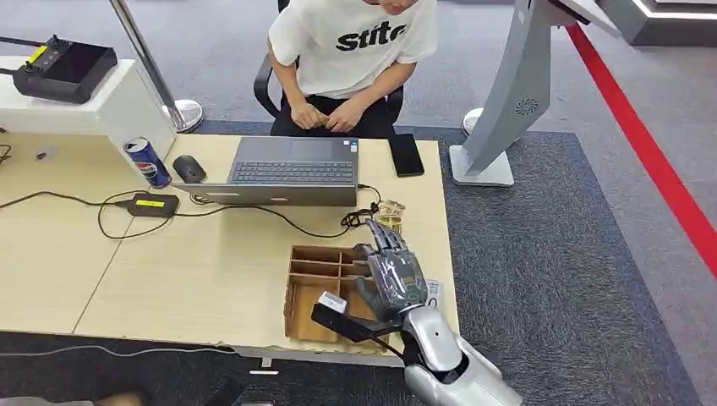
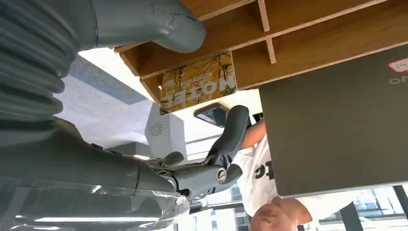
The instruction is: Pass the card to the sensor for recognition and then transmit it.
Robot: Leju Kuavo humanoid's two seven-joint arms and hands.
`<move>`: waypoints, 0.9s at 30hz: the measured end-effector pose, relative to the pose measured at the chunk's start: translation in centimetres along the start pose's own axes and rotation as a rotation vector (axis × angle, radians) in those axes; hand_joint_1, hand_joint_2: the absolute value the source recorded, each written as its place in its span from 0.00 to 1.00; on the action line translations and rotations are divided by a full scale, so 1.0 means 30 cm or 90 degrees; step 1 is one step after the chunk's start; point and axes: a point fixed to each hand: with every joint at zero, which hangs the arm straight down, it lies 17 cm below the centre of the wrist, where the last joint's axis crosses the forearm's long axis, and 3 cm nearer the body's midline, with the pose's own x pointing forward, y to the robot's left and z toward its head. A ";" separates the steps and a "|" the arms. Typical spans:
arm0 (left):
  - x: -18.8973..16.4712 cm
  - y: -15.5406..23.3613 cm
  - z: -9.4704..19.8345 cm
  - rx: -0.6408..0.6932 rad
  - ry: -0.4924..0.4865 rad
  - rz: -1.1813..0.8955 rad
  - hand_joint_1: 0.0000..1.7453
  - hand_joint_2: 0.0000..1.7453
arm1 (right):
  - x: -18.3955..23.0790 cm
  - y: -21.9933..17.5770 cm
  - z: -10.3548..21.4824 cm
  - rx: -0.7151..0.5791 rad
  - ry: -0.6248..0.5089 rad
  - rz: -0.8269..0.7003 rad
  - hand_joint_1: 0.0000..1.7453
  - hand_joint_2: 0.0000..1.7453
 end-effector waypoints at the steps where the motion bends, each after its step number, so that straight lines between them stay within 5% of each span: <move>1: 0.000 0.001 0.000 0.000 0.000 0.000 0.00 1.00 | 0.000 0.000 0.000 0.001 0.000 0.000 0.40 1.00; 20: 0.002 0.002 0.000 0.000 -0.001 0.004 0.00 1.00 | 0.001 0.001 0.002 0.003 -0.001 -0.001 0.34 1.00; 27: 0.002 0.003 -0.001 0.001 0.000 0.008 0.00 1.00 | 0.001 0.002 0.003 0.003 -0.001 -0.001 0.39 1.00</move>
